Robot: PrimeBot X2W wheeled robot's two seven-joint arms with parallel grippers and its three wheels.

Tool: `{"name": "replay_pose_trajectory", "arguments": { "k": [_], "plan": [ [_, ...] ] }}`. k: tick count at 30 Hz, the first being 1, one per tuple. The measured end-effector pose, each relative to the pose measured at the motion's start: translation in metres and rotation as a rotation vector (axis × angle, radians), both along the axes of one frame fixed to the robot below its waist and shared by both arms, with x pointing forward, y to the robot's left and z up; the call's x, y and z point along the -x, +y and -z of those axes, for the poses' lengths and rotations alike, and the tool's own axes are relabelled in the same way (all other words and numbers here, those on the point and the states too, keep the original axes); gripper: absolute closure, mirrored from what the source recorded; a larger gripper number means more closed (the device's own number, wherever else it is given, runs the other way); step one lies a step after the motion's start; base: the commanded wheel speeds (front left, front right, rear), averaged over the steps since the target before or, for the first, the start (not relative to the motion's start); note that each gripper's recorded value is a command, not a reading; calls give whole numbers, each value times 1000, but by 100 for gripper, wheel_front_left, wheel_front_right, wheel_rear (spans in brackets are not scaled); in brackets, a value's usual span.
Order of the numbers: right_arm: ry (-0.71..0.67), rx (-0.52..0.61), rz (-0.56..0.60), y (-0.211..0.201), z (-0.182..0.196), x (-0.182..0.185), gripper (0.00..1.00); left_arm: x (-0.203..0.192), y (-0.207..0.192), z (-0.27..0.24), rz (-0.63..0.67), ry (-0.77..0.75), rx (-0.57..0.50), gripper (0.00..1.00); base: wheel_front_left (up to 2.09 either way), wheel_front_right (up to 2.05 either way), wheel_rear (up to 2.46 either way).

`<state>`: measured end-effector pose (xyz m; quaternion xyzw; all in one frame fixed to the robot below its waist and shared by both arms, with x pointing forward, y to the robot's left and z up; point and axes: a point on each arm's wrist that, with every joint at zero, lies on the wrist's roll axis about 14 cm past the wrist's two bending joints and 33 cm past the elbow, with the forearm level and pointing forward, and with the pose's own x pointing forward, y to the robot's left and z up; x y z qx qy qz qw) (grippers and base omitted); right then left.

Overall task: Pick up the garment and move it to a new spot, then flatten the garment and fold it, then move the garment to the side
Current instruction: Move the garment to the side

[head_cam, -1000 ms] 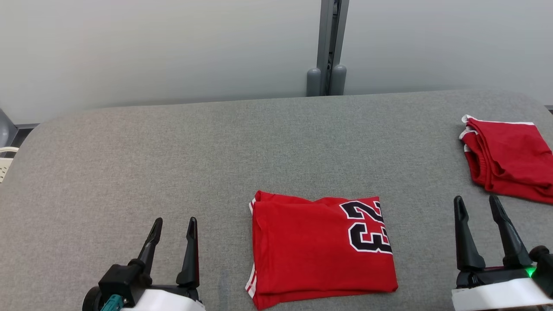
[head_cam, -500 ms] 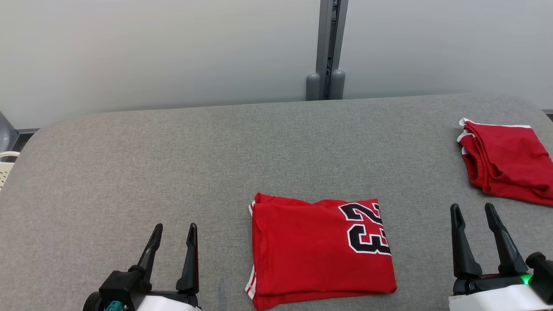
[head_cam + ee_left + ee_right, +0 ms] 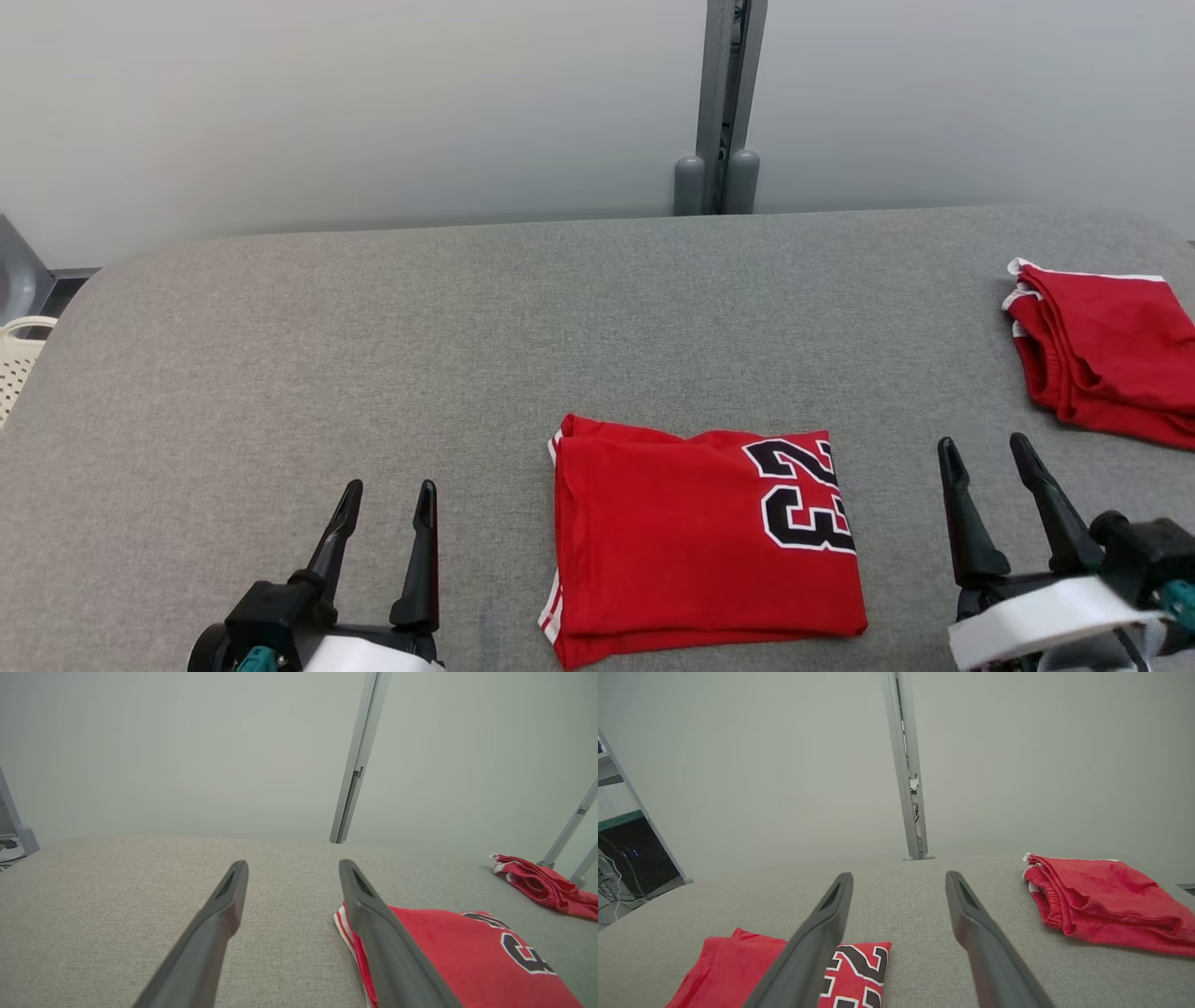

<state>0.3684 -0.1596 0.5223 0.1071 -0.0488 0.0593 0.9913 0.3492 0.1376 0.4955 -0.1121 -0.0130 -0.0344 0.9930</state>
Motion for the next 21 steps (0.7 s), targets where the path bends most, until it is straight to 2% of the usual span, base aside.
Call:
{"name": "replay_pose_trajectory", "arguments": {
  "k": [2,8,13,21],
  "plan": [
    [60,22,-28,3,9,-7,0,-1,1,-1,-2,-2,1,0,0,0,0],
    [357,68,-131,3,59,-18,0,1,6,1,-20,2,-1,0,0,0,0],
    [599,40,-245,19,98,-13,0,4,16,7,-52,19,0,0,0,0,0],
    [754,-17,-355,37,120,-21,0,5,29,13,-91,39,-5,0,0,0,0]
  ]
}}
